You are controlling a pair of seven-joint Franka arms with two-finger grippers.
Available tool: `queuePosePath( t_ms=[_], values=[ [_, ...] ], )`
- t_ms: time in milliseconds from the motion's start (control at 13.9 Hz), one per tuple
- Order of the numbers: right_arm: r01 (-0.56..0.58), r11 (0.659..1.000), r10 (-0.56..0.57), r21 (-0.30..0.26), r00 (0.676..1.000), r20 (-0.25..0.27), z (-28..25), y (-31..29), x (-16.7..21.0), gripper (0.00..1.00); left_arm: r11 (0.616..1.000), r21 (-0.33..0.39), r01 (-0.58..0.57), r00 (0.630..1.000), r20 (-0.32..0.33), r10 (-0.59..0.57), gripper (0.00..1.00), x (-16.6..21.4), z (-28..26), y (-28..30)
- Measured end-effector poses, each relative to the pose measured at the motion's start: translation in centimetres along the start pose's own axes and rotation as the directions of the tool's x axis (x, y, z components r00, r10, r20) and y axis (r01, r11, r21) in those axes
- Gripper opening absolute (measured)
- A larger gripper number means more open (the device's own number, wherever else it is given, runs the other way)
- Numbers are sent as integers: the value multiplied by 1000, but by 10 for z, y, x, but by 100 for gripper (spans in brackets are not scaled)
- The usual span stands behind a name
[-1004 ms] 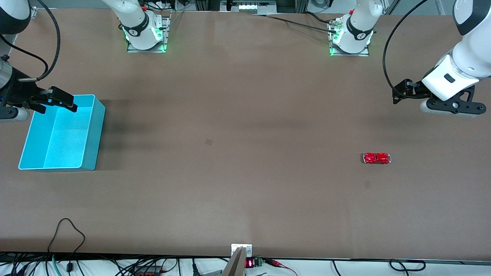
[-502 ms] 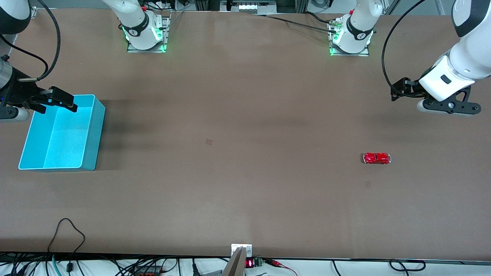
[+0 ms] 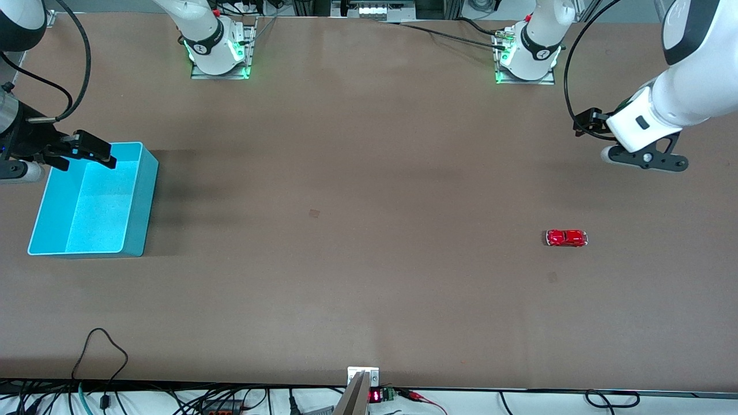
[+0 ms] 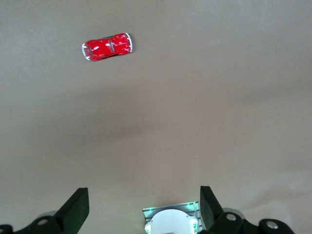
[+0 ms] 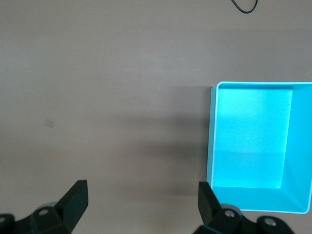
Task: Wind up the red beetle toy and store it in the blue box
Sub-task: 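Move the left gripper down over the red toy car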
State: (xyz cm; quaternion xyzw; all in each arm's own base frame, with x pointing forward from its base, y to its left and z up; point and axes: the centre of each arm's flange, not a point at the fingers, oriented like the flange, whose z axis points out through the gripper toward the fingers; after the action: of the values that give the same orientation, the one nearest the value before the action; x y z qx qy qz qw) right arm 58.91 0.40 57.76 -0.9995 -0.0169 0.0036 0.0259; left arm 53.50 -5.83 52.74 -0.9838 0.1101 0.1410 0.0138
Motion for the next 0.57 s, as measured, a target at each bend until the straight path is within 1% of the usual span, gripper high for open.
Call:
queuePosePath(
  t_ms=[143, 215, 287, 430, 502, 574],
  values=[
    [0, 1000, 0, 0, 1000, 0, 0, 0, 0, 100, 992, -6, -126, 992, 17, 126, 100, 6, 8, -2],
    [0, 1000, 0, 0, 1000, 0, 0, 0, 0, 100, 977, -13, -213, 977, 25, 213, 100, 9, 13, -6],
    [0, 1000, 0, 0, 1000, 0, 0, 0, 0, 100, 954, -21, -299, 954, 27, 300, 100, 11, 17, -12],
    [-1, 1000, 1, 0, 1000, 0, 0, 0, 0, 100, 894, -30, -447, 894, 13, 447, 100, 19, 26, -29],
    [-1, 1000, 1, 0, 1000, 1, 0, 0, 0, 100, 862, -31, -505, 863, 9, 506, 100, 22, 31, -38],
    [-1, 1000, 1, 0, 1000, 1, 0, 0, 0, 100, 824, -16, -566, 824, 11, 566, 100, 26, 35, -48]
  ],
)
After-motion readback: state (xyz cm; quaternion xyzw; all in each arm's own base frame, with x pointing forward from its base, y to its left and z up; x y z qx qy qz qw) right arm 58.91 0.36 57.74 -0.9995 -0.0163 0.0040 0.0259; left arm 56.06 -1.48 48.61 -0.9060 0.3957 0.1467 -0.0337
